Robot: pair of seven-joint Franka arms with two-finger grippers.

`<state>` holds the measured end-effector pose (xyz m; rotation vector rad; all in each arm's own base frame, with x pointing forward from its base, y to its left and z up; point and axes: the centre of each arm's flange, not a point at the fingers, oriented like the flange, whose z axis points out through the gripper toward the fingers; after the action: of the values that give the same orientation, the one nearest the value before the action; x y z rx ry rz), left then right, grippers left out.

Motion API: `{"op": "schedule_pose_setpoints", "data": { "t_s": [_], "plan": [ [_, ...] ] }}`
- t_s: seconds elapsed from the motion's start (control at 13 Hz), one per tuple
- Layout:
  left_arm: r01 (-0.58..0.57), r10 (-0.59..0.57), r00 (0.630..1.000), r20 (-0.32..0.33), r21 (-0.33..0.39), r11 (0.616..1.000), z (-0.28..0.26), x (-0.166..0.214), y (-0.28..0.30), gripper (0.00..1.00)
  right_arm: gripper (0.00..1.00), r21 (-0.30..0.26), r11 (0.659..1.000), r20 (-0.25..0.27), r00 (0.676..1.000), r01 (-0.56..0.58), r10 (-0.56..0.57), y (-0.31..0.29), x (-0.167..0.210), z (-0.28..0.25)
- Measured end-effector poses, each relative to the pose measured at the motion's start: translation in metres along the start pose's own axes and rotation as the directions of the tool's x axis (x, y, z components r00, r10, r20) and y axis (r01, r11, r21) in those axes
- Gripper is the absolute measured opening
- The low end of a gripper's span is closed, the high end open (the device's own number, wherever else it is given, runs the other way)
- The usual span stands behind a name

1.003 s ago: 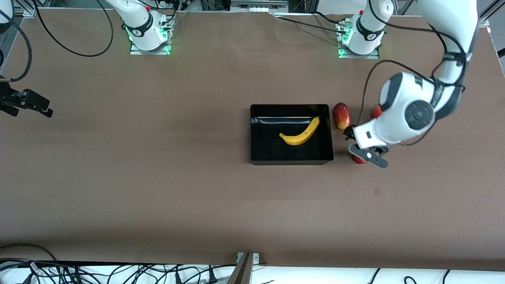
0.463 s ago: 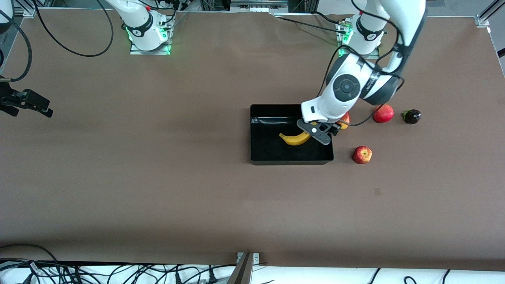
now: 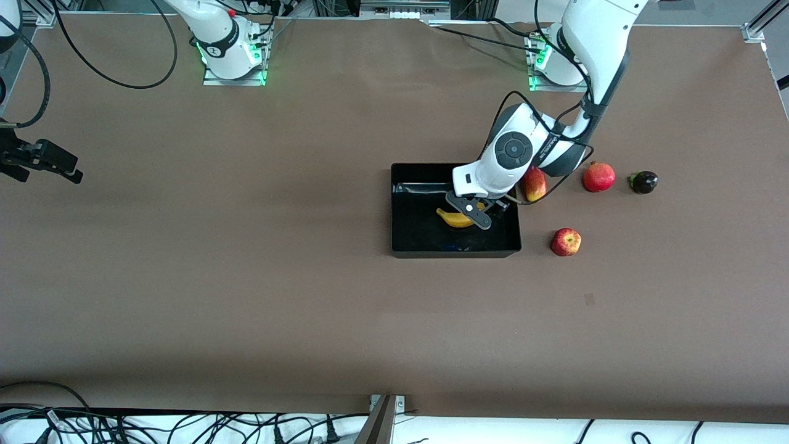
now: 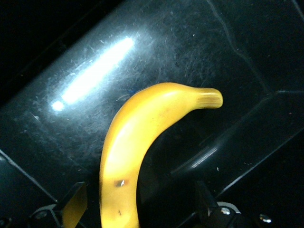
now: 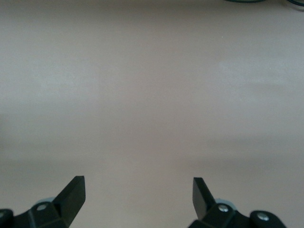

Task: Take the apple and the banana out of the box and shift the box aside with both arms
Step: 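Move the left gripper into the tray and grasp the yellow banana, then lift the banana out of the tray with the left gripper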

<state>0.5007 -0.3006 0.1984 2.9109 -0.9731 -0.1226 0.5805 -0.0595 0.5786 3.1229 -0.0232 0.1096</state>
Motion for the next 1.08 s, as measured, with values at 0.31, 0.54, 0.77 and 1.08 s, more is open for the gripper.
{"op": "schedule_pose_setpoints", "data": {
  "t_s": [0.31,0.54,0.77,1.08],
  "plan": [
    [0.006,-0.005,1.0,0.011,-0.01,1.0,0.028,-0.002,-0.002,1.0,1.0,0.0,1.0,0.0,1.0,0.0,0.0,0.0,0.0,0.0],
    [0.008,-0.008,1.0,0.003,-0.01,1.0,0.036,-0.002,-0.005,0.91,1.0,0.0,1.0,0.0,1.0,0.0,0.0,0.0,0.0,0.0],
    [0.004,-0.004,1.0,-0.007,-0.009,1.0,0.031,0.001,-0.004,0.58,1.0,0.0,1.0,0.0,1.0,0.0,0.0,0.0,0.0,0.0],
    [0.006,-0.006,1.0,-0.011,-0.005,1.0,0.023,0.003,-0.005,0.35,1.0,0.0,1.0,0.0,1.0,0.0,0.0,0.0,0.0,0.0]
  ]
}}
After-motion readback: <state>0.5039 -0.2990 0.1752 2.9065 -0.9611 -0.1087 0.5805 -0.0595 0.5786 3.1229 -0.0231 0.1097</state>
